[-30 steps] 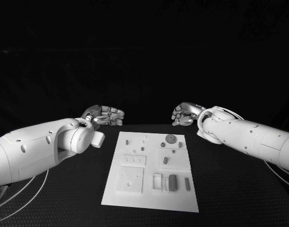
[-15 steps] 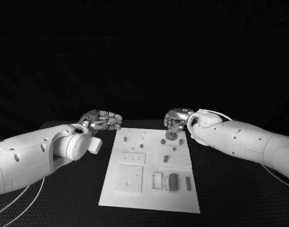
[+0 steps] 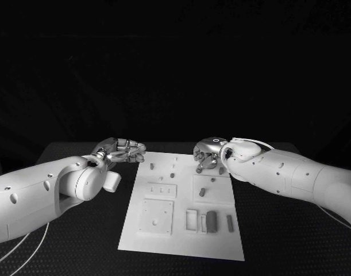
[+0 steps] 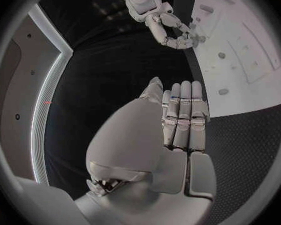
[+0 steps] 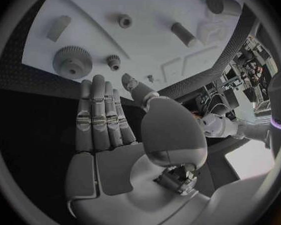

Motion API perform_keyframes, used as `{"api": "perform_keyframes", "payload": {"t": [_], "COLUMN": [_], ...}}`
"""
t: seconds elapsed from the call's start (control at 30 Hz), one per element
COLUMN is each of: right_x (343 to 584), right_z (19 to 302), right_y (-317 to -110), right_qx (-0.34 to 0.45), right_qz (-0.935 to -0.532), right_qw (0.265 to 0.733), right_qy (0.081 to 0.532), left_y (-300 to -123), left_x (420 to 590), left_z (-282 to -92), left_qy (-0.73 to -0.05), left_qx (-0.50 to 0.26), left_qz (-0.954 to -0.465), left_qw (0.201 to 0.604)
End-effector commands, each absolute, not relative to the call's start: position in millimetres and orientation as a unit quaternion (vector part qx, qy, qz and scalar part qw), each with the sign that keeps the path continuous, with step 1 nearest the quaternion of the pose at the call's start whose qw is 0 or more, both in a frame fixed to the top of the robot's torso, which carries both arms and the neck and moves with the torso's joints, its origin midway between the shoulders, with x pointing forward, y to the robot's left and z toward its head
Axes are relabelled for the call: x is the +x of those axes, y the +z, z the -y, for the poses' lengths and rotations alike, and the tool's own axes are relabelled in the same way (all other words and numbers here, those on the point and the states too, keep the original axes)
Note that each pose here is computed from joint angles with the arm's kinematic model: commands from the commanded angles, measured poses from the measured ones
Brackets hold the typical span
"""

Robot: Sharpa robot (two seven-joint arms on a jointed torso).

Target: Assemble the parts on the task board

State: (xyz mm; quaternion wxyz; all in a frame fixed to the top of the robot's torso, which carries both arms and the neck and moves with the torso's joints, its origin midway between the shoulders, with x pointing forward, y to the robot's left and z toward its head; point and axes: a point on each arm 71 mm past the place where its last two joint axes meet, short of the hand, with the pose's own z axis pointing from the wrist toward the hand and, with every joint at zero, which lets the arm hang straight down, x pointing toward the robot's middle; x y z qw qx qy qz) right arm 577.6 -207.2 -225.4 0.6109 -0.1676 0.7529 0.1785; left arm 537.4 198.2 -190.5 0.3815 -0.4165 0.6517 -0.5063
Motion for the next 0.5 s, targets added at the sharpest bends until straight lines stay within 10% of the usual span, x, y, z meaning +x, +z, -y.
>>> {"api": "perform_keyframes", "payload": {"t": [0.03,0.5], "right_x": [576.6,576.1], "right_z": [206.6,208.4], "right_y": [-227.6,-230.7], "right_qx": [-0.189,-0.196], "right_qz": [-0.759,-0.763], "right_qw": [0.602,0.597], "right_qy": [0.163,0.153], "left_y": [-189.1,-189.8], "left_x": [537.2,537.4], "left_z": [-194.7,-195.9], "left_qy": [-0.516,-0.515], "left_qx": [-0.407,-0.408], "left_qz": [-0.653,-0.654], "left_qw": [0.377,0.375]}}
